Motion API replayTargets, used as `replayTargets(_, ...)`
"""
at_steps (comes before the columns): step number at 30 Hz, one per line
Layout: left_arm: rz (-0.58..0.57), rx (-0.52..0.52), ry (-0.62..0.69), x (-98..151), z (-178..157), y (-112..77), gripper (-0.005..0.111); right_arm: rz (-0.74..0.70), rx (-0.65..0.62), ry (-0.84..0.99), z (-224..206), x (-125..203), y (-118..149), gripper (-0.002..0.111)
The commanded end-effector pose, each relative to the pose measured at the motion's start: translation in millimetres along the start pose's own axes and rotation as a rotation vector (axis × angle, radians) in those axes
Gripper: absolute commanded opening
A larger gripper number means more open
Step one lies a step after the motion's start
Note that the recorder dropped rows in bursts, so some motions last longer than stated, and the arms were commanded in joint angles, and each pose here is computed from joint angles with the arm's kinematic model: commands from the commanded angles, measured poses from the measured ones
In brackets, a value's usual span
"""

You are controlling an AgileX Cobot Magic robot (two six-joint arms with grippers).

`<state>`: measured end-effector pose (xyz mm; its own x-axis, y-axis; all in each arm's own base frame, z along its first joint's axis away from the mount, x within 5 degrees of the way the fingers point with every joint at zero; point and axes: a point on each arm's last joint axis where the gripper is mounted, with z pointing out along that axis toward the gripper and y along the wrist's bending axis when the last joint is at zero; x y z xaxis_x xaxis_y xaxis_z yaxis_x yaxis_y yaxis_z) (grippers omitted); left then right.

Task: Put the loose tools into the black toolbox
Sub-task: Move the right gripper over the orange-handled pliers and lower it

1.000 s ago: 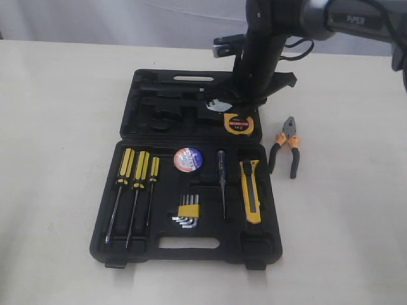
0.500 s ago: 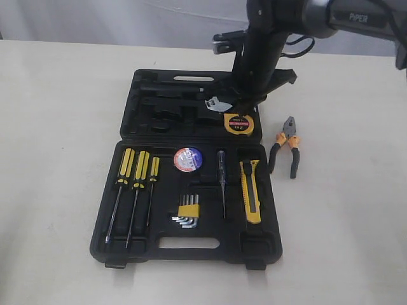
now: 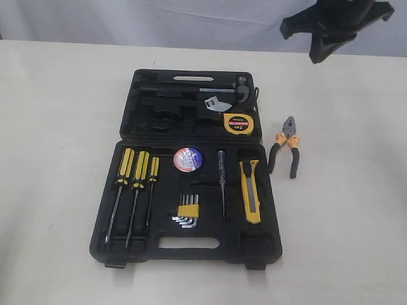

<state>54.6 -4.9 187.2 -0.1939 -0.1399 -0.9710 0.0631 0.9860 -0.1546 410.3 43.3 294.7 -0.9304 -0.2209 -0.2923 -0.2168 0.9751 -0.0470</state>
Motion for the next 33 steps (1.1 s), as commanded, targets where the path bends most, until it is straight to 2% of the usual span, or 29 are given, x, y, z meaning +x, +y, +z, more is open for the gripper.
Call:
replayTargets(1, 0.006, 0.004, 0.0, -1.4, -0.2, -0.4, 0.0, -0.146, 0.004, -0.072, -36.3, 6.6, -1.4, -0.001)
replayTargets(7, 0.006, 0.004, 0.0, -1.4, -0.2, -0.4, 0.0, 0.01, 0.006, -0.128, -61.2, 11.8, -1.0, -0.001)
replayTargets(13, 0.006, 0.004, 0.0, -1.4, -0.2, -0.4, 0.0, 0.015, 0.005, -0.128, -60.6, 11.3, -1.1, -0.001)
replayTargets(27, 0.006, 0.004, 0.0, -1.4, -0.2, -0.4, 0.0, 0.012, -0.013, -0.057, -29.0, 4.5, 2.7, -0.001)
replayTargets(33, 0.006, 0.004, 0.0, -1.4, -0.2, -0.4, 0.0, 0.051, -0.018, -0.186, 0.2, -17.3, 1.9, -0.001)
